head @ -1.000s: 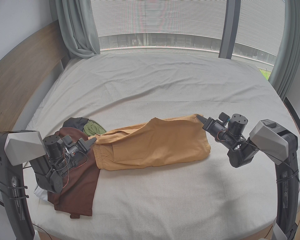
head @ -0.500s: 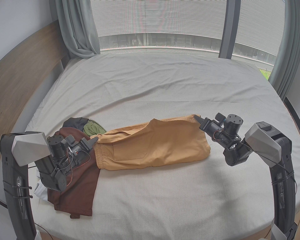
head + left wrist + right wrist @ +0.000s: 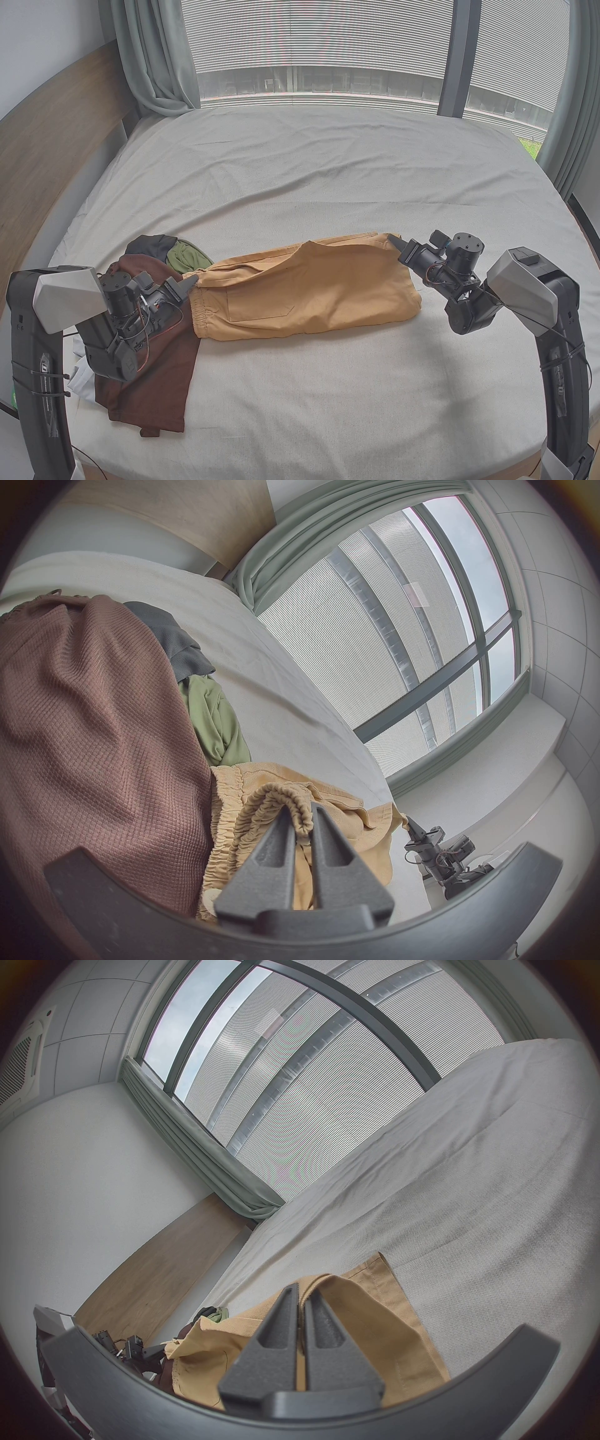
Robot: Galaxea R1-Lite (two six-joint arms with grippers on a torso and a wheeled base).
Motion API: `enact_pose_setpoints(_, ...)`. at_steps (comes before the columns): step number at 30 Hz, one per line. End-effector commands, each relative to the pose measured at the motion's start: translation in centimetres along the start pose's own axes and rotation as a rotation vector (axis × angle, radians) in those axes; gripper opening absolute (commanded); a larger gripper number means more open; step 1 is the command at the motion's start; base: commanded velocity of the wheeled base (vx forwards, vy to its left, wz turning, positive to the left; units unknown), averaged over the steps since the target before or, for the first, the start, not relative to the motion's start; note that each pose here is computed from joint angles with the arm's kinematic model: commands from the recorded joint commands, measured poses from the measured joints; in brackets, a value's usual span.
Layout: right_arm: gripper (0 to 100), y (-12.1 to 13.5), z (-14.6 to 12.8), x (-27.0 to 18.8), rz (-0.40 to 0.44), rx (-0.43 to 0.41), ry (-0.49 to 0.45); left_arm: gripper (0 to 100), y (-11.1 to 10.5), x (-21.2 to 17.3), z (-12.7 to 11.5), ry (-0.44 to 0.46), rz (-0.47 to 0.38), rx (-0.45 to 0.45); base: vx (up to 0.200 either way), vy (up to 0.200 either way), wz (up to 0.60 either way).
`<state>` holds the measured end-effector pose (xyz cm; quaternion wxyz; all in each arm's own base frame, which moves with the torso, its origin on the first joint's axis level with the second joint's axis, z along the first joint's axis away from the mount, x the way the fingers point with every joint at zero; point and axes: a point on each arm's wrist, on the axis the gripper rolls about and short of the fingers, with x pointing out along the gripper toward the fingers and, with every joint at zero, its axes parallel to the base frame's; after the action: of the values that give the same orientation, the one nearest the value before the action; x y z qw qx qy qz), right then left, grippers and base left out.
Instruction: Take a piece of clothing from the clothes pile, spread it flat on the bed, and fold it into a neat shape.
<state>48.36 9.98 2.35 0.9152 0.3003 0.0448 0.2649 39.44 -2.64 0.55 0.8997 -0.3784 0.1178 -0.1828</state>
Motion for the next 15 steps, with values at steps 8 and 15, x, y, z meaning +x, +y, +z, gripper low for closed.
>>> enact_pose_setpoints(8,100,-0.3,-0.1,1.0,0.027,-0.017,-0.048,100,0.5,0.3,0.4,-0.02,0.002,0.007,0.0,0.0,0.0)
enact_pose_setpoints(15,100,1.6,1.3,-1.0,0.002,-0.006,-0.025,100,-0.5,-0.8,2.1,-0.055,-0.008,0.024,0.0,0.0,0.0)
